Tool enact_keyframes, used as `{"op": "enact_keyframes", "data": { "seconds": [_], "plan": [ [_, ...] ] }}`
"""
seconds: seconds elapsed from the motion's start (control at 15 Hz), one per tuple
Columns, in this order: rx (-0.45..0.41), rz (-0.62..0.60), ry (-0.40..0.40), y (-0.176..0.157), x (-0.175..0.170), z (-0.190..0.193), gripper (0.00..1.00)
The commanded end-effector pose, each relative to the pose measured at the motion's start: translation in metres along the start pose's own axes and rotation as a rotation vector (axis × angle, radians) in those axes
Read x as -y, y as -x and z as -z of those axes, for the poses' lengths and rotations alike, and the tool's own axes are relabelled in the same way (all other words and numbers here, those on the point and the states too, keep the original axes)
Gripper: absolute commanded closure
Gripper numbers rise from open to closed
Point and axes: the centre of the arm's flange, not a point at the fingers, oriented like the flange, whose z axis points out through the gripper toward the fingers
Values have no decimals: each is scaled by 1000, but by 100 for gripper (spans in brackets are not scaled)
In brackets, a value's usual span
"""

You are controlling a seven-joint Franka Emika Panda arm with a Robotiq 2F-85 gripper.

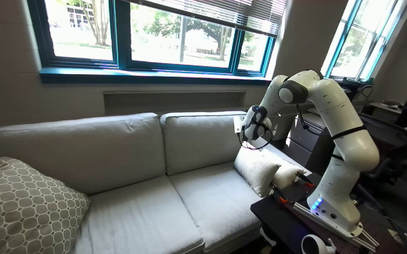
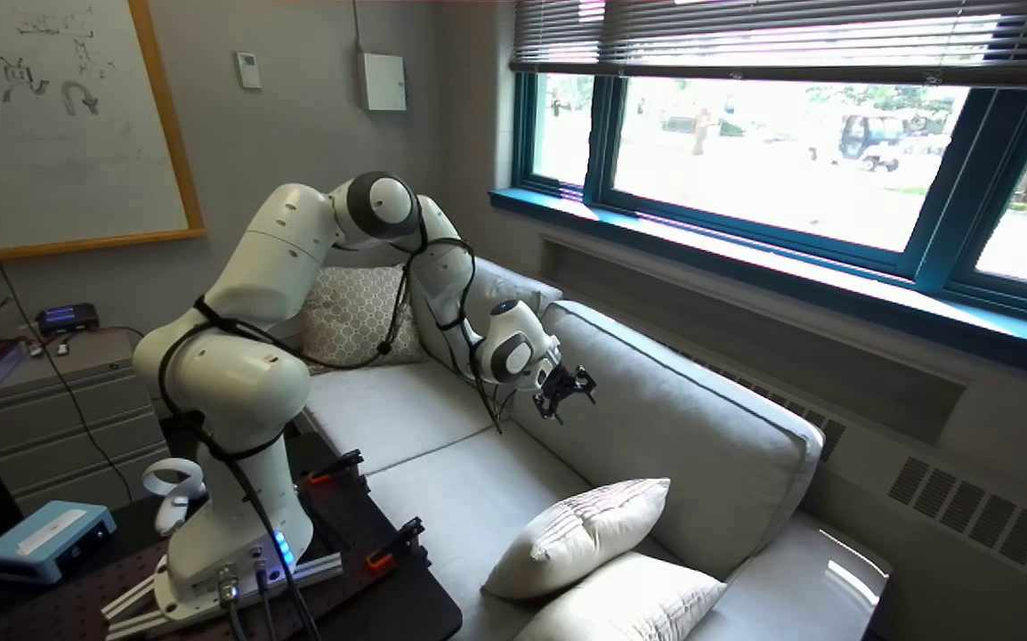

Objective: Stack the pillows at the edge of the sofa.

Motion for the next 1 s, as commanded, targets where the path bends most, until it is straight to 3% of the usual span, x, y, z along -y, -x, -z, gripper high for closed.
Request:
{"op": "enact_keyframes", "data": {
  "seconds": [0.0,0.33,0.67,0.8,0.93],
  "plan": [
    [116,174,-16,16,-20,4,0],
    [361,340,-61,43,-39,-48,0],
    [607,428,5,59,-41,-111,0],
    [680,457,81,54,-60,-136,0],
    [656,502,214,50,-79,-160,0]
  ]
}}
